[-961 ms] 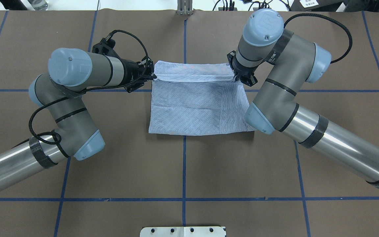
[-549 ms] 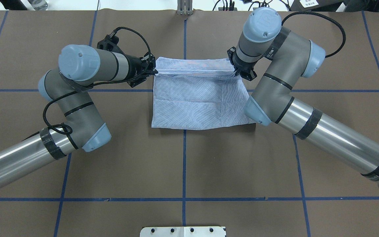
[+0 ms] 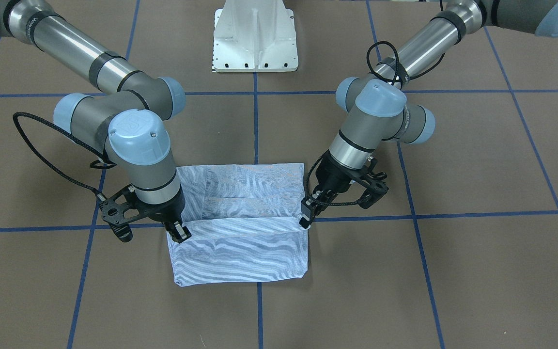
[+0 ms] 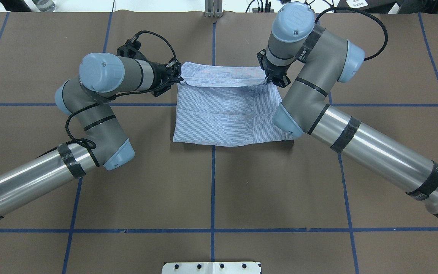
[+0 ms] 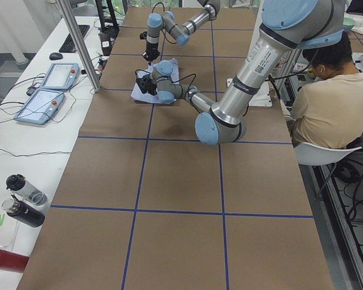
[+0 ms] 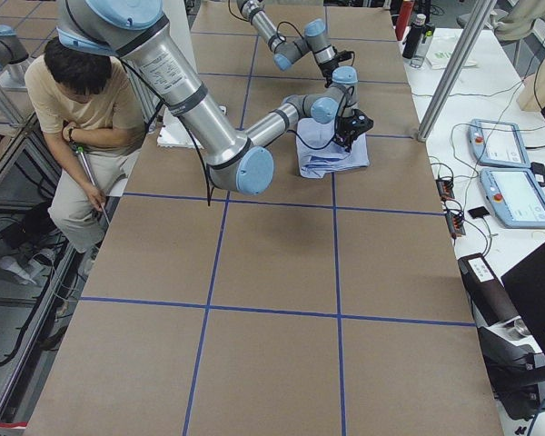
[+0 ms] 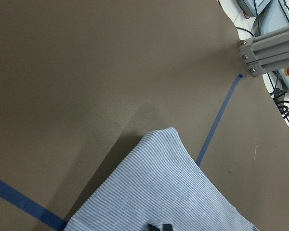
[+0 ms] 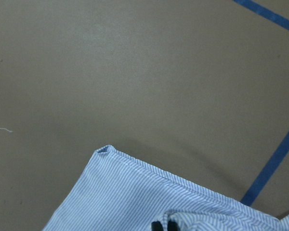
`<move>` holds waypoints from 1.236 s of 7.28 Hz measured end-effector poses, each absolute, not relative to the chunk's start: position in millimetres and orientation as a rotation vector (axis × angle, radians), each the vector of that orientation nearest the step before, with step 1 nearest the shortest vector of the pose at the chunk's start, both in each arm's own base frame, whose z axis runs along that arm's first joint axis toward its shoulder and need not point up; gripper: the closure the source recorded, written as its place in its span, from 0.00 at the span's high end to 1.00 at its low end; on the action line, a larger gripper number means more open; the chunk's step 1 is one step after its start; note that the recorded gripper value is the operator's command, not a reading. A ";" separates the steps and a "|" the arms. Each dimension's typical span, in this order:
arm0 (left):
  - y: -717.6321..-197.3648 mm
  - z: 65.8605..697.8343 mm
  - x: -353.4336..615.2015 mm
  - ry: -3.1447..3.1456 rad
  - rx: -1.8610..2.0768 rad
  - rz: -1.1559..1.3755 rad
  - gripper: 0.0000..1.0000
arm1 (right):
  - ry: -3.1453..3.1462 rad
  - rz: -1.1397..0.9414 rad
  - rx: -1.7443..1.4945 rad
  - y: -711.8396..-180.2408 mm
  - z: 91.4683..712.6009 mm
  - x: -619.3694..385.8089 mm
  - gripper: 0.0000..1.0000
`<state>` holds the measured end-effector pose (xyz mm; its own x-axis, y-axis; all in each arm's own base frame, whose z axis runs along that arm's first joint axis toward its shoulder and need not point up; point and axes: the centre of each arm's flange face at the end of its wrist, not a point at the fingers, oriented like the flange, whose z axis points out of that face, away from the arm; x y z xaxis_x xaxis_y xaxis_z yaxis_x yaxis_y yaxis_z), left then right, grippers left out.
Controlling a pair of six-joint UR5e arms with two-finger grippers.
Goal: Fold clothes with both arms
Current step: 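Lay the folded edge at the shirt's far side and open both grippers, then press the fold with the right gripper while the left arm withdraws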
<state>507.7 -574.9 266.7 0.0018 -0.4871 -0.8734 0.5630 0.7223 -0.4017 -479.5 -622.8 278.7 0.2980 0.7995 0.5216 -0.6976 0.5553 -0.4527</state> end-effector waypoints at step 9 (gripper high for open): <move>-647.5 280.4 482.4 1.374 0.179 -0.920 0.65 | -0.793 1.007 -0.183 -709.6 269.8 -445.0 1.00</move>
